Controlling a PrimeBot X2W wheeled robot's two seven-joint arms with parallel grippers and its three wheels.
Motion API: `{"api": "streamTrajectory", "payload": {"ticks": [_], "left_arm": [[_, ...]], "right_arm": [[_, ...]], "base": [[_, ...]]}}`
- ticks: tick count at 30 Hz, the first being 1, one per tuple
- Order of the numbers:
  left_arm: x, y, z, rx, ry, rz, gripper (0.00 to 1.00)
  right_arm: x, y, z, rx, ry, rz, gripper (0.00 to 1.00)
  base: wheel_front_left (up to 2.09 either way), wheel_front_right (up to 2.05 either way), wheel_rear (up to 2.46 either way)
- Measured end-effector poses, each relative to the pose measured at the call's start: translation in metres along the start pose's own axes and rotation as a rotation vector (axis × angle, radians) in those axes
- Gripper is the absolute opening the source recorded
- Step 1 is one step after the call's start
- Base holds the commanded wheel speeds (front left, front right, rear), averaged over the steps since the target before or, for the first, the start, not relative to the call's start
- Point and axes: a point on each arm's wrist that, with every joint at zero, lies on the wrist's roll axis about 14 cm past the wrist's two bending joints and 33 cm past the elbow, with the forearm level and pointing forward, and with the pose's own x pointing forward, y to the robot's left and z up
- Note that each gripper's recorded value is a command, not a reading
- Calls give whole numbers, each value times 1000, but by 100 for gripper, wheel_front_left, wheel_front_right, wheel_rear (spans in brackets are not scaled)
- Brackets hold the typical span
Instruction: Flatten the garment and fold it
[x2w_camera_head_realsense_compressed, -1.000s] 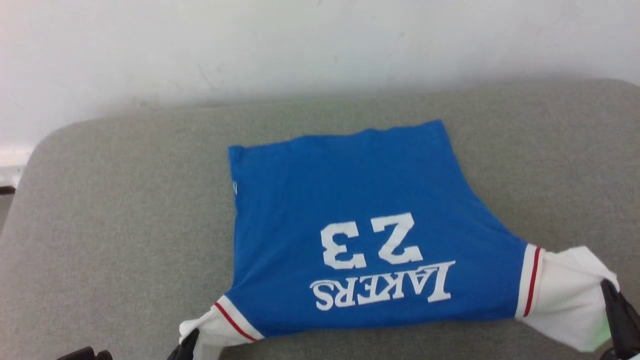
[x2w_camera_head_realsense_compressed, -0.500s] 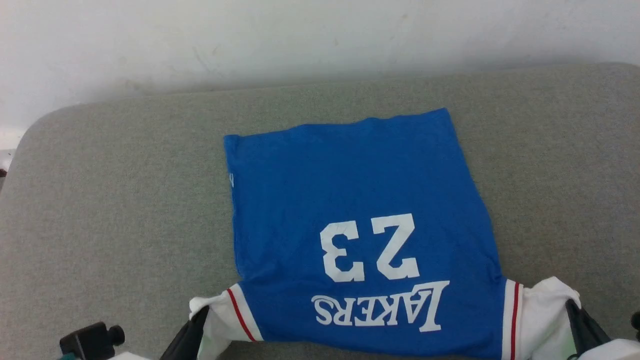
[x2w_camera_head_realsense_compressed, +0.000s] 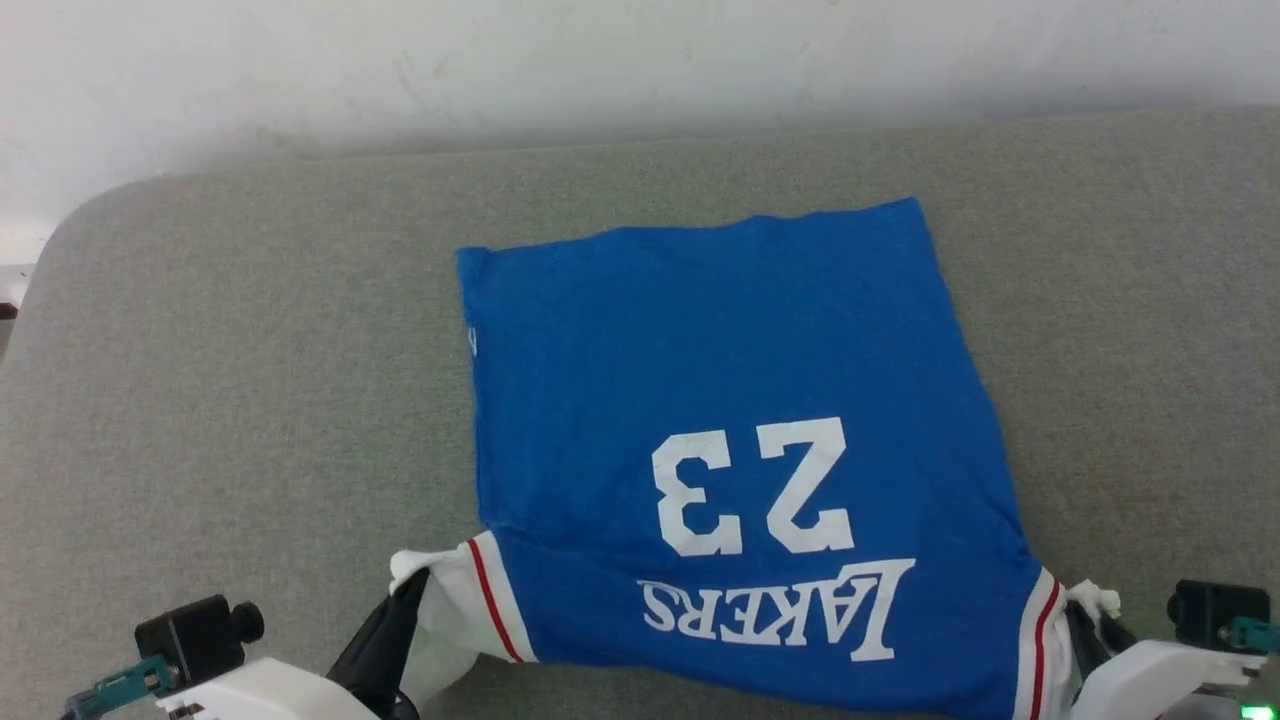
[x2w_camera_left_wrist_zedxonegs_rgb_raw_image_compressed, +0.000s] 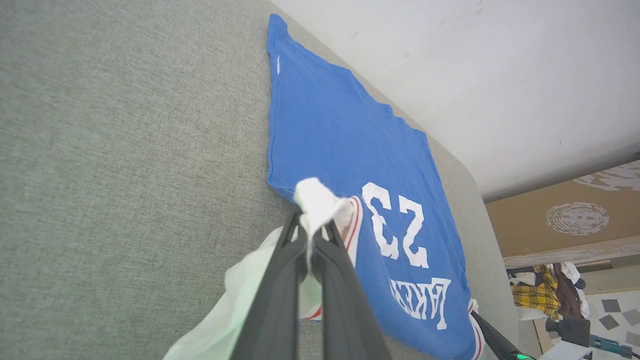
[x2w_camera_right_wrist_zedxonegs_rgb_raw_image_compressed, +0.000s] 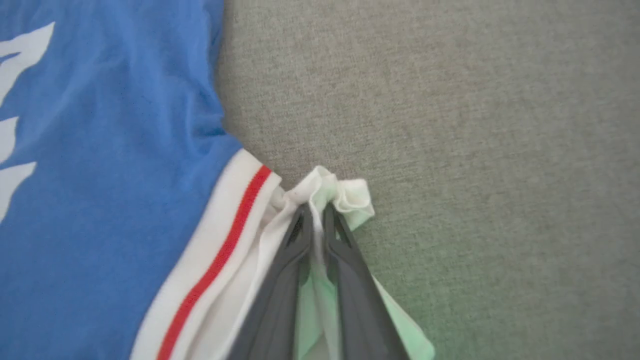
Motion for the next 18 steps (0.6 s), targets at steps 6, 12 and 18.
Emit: {"api": "streamTrajectory", "payload": {"ticks": [6, 12, 18], "left_arm": [[-2, -2, 7, 11, -33, -1, 0], [4, -2, 8, 20, -37, 0, 0], [22, -3, 12, 33, -34, -9, 0]], "right_arm": [[-11, 2, 65, 46, -144, 22, 100], [-27, 17, 169, -67, -364, 28, 100], [-11, 44, 265, -139, -551, 31, 100]], "base": [[0, 0, 0], [0, 0, 0], [0, 0, 0]]}}
